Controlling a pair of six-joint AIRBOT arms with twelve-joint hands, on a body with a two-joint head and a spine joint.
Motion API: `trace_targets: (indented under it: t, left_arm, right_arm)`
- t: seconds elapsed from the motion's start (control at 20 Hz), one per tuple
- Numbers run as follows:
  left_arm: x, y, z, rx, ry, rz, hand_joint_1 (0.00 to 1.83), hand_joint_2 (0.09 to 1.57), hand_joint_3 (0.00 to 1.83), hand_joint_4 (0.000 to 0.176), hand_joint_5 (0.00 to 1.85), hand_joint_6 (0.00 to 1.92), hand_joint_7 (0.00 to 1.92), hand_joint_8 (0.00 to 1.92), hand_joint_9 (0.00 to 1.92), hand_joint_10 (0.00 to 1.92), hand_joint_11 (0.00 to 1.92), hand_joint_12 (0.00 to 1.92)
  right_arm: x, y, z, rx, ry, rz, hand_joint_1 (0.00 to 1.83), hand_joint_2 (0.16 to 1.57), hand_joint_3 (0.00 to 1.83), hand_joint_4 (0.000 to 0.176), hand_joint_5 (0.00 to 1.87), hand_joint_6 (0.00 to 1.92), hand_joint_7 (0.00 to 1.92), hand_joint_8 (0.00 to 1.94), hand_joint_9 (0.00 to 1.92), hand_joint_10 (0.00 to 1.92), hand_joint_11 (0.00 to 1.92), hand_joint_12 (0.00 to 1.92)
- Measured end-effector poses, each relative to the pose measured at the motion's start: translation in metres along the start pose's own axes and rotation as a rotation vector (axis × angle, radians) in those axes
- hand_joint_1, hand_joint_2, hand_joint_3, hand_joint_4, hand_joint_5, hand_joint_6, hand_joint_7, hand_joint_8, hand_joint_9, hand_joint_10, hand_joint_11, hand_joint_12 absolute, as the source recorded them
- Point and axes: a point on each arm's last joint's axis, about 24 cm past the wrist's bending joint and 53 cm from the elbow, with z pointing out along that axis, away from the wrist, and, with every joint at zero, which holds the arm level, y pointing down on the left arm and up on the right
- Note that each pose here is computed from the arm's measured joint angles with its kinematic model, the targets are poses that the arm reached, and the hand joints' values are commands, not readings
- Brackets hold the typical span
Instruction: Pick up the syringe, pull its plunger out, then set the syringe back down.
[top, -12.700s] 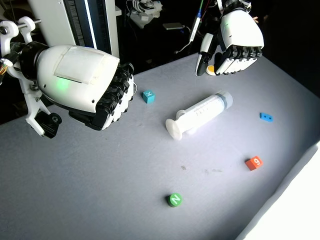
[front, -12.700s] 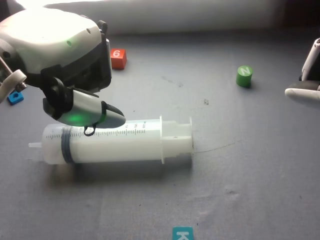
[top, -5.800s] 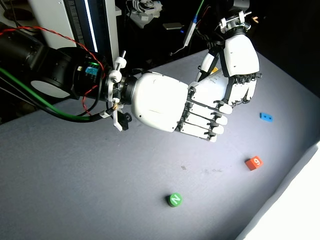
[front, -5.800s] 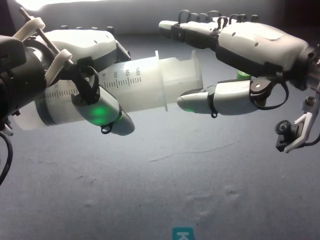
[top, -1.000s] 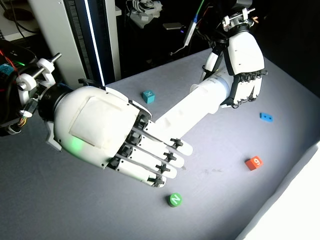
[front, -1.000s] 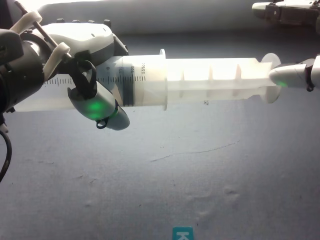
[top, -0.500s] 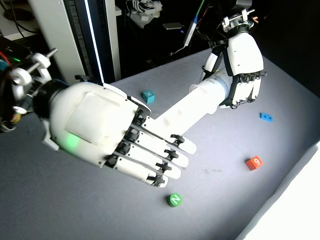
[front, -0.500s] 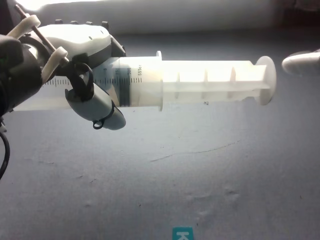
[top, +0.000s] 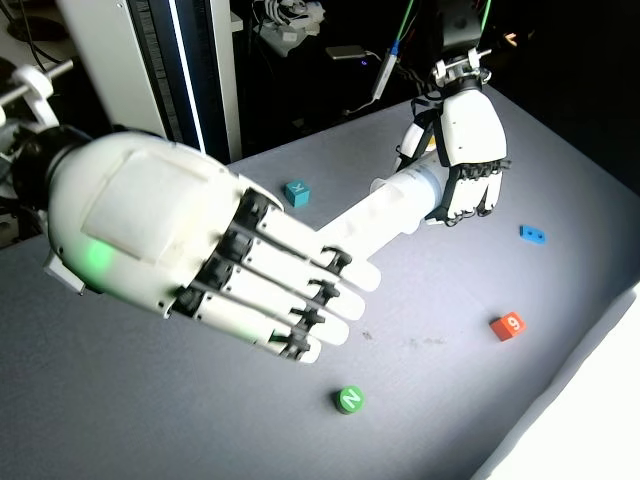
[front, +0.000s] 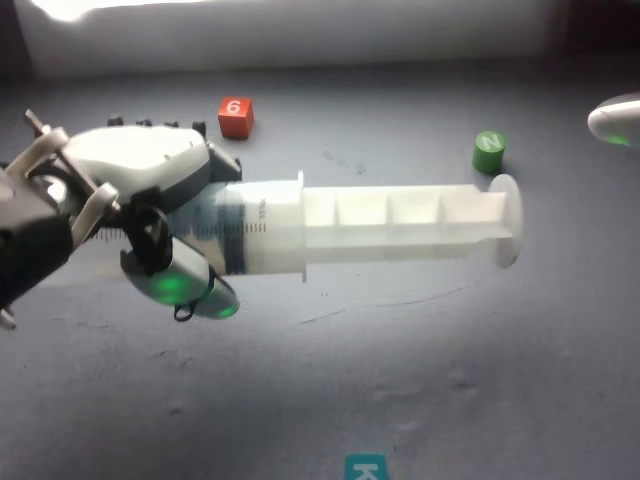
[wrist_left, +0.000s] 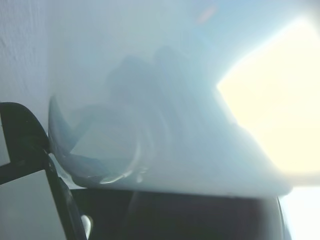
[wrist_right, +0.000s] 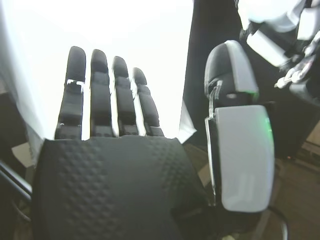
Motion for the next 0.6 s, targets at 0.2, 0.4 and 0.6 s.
trace_targets:
  t: [0.2, 0.4, 0.6]
  left_arm:
    - [0.015, 0.022, 0.006, -0.02, 0.007, -0.019, 1.36, 1.16, 0.0, 0.0, 0.83, 1.15, 0.95, 1.07, 0.76, 1.44, 0.45, 1.66]
    - [0.036, 0.033, 0.016, -0.018, 0.021, -0.052, 1.36, 1.16, 0.0, 0.0, 0.83, 1.15, 0.96, 1.06, 0.76, 1.44, 0.46, 1.64]
    - [0.042, 0.043, 0.015, -0.033, 0.012, -0.053, 1.36, 1.15, 0.0, 0.0, 0.86, 1.08, 0.97, 1.06, 0.77, 1.43, 0.48, 1.65]
  right_arm:
    - [0.007, -0.002, -0.001, 0.015, 0.022, 0.008, 0.72, 1.13, 0.01, 0.0, 0.2, 0.0, 0.29, 0.0, 0.3, 0.01, 0.0, 0.94]
    - [0.016, 0.006, 0.0, -0.006, 0.04, -0.004, 0.74, 1.11, 0.0, 0.0, 0.22, 0.0, 0.31, 0.01, 0.32, 0.02, 0.0, 0.99]
    - [0.015, 0.008, 0.0, -0.014, 0.034, -0.003, 0.72, 1.12, 0.0, 0.0, 0.2, 0.0, 0.29, 0.0, 0.3, 0.0, 0.0, 0.93]
